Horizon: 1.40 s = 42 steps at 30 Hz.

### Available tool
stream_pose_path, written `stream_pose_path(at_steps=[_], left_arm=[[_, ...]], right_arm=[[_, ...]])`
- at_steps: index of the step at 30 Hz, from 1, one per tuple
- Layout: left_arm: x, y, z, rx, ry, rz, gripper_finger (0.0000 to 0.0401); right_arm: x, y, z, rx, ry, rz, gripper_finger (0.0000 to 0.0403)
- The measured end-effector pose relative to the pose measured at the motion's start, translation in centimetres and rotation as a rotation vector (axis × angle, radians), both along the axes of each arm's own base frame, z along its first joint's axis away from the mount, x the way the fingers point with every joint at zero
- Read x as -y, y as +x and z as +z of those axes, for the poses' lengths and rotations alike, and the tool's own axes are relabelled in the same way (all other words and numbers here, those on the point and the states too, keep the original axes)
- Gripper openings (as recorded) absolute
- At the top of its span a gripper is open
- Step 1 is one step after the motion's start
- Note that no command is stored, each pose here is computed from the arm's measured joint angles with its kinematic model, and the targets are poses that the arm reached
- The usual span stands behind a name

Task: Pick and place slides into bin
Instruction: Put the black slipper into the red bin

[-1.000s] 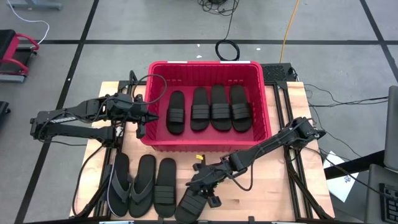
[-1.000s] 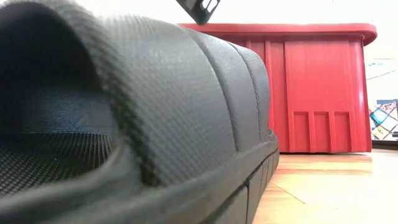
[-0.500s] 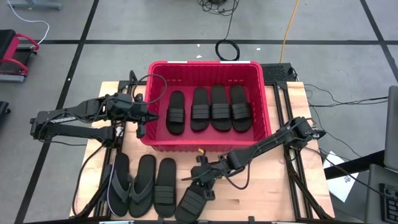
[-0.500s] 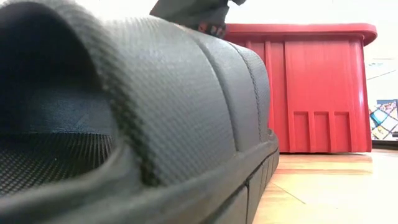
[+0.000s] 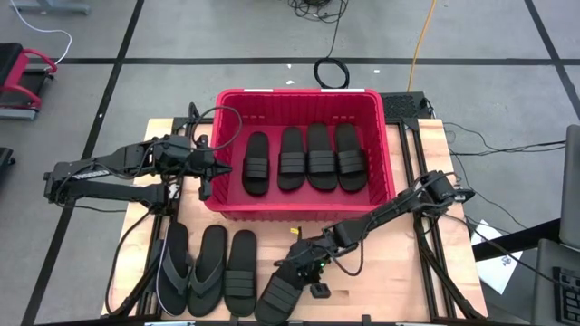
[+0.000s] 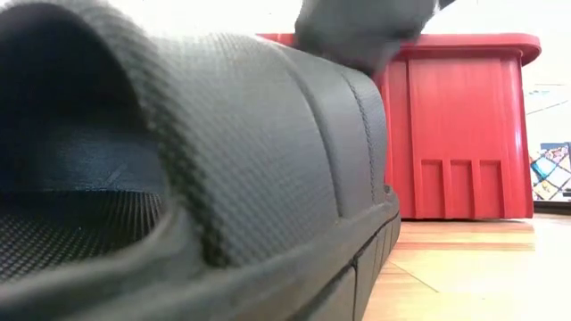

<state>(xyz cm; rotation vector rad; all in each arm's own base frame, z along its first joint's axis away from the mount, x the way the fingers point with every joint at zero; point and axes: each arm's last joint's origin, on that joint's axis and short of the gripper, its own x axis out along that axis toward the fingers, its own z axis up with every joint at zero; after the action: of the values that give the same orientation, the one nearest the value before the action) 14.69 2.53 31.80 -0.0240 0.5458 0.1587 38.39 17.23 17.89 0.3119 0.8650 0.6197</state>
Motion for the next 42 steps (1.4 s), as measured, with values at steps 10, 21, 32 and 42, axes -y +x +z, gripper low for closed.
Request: stream_pose_path(at_steps=[10, 21, 32, 42], left_arm=[[0.0, 0.0, -0.1, -0.009, 0.000, -0.001, 0.0026], [0.0, -0.1, -0.2, -0.023, 0.008, -0.007, 0.0026], [0.0, -0.1, -0.2, -0.027, 0.040, -0.025, 0.0026], [0.0, -0.1, -0.2, -0.029, 0.043, -0.026, 0.0026]], right_arm=[[0.8, 0.3, 0.2, -0.069, 0.113, -0.069, 0.0075], [1.5, 0.8, -0.9, -0.141, 0.129, -0.183, 0.0188], [-0.4, 1.5, -2.5, -0.120, 0.219, -0.180, 0.0199], [-1.2, 2.7, -4.7, -0.056, 0.318, -0.151, 0.0160]])
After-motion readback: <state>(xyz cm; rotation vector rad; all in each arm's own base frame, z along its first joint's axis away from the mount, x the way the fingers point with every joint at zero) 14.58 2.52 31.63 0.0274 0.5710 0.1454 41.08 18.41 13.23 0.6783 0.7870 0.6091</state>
